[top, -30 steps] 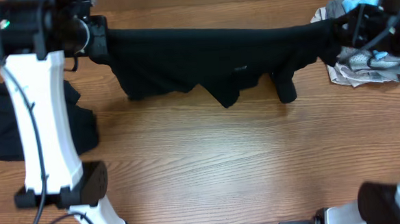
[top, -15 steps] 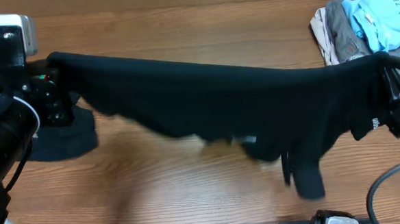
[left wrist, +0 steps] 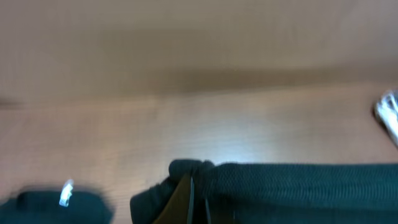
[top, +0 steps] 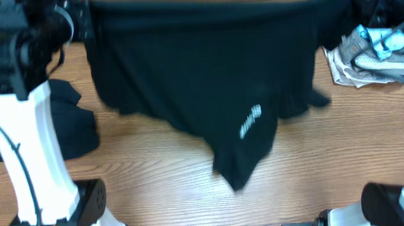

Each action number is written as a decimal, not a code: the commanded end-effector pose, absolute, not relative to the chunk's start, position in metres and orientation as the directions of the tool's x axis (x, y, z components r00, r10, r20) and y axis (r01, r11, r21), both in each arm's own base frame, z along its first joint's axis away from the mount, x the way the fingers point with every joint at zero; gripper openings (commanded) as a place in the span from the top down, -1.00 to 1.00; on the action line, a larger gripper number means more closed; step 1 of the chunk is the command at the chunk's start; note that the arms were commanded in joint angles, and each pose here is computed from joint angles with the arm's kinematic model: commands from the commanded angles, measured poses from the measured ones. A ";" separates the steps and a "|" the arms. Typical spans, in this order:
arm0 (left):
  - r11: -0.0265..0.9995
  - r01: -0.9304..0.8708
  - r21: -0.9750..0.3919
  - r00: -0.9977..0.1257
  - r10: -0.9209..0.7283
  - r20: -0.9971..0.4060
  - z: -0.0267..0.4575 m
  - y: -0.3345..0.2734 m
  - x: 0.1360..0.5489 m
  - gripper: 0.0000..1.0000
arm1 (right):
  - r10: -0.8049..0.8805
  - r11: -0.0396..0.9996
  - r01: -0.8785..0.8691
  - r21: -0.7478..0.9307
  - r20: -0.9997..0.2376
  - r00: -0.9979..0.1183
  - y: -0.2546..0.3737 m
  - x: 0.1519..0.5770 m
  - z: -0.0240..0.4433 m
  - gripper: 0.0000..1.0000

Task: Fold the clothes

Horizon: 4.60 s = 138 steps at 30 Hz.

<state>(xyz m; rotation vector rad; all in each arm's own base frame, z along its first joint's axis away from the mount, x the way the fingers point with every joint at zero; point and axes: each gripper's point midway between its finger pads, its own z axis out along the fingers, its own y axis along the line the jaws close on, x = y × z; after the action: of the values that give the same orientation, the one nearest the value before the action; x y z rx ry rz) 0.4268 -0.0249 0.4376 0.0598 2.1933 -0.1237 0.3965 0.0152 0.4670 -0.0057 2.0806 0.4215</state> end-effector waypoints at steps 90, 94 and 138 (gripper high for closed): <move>0.988 -0.140 -0.058 -0.960 -0.121 0.252 0.087 -0.030 0.229 0.91 | 0.277 0.864 0.304 0.402 0.126 -0.953 0.058 0.200 0.119 0.92; 0.982 -0.186 -0.039 -0.963 -0.174 0.206 0.084 -0.027 0.241 0.92 | 0.276 0.856 0.316 0.408 0.156 -0.949 0.061 0.193 0.111 0.92; 0.962 -0.266 0.062 -0.964 -0.267 0.000 0.079 0.010 0.285 0.07 | 0.491 0.828 0.320 0.460 -0.320 -0.810 0.023 0.394 0.047 0.21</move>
<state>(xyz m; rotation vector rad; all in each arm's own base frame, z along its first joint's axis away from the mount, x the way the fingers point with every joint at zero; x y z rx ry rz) 0.2838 0.0080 0.0733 -0.4550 3.1451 0.0837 0.3893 0.0303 0.0552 0.5647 2.5800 0.5829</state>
